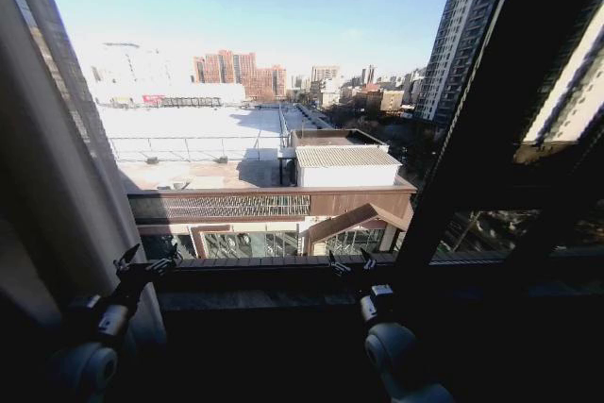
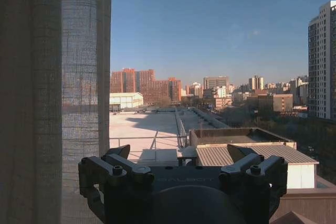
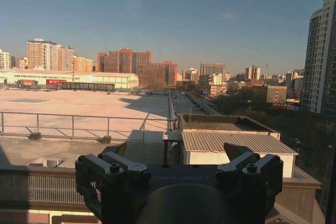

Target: Open the curtains by pulling them apart, changing their state from closed to fully open.

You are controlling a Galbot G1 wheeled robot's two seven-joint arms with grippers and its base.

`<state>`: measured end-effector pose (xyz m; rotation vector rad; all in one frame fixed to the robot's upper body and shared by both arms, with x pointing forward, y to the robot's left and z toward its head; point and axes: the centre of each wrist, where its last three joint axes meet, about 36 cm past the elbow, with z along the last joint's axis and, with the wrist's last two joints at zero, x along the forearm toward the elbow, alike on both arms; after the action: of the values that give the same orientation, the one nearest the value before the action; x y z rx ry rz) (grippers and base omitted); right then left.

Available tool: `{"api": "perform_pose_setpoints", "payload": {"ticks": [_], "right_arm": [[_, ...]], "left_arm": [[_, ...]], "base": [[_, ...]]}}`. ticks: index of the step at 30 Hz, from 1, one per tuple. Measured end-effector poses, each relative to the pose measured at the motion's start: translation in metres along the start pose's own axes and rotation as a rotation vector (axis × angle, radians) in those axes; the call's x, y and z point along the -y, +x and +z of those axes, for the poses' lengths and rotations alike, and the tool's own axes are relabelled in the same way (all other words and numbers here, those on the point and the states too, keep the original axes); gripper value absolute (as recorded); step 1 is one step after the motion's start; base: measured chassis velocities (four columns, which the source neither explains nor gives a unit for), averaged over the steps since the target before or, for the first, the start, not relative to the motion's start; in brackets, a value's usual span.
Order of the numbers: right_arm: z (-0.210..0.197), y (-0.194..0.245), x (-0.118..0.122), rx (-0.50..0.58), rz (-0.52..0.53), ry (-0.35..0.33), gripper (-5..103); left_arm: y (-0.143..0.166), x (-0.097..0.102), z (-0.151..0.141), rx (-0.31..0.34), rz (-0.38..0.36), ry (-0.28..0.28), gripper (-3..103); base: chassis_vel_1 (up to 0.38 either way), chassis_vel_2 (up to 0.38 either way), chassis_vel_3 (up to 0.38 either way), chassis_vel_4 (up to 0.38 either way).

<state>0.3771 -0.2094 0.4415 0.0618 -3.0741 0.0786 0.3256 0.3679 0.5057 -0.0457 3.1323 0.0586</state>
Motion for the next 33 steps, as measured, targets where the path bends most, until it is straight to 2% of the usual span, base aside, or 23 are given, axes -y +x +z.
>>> {"api": "perform_pose_setpoints", "payload": {"ticks": [6,14,33], "right_arm": [[0.004,-0.003,0.007,-0.012,0.021,0.004,100],[0.005,-0.010,0.003,-0.012,0.017,0.001,100],[0.001,-0.007,0.006,-0.009,0.040,-0.005,100]], "left_arm": [[-0.003,0.002,0.009,-0.023,-0.016,0.010,100],[0.000,-0.002,0.008,-0.022,-0.023,0.001,100],[-0.002,0.005,0.014,-0.026,0.006,0.008,100]], "base": [[-0.019,-0.020,0.015,0.018],[-0.134,-0.142,0.149,0.147],[-0.316,-0.314,0.298,0.319]]}}
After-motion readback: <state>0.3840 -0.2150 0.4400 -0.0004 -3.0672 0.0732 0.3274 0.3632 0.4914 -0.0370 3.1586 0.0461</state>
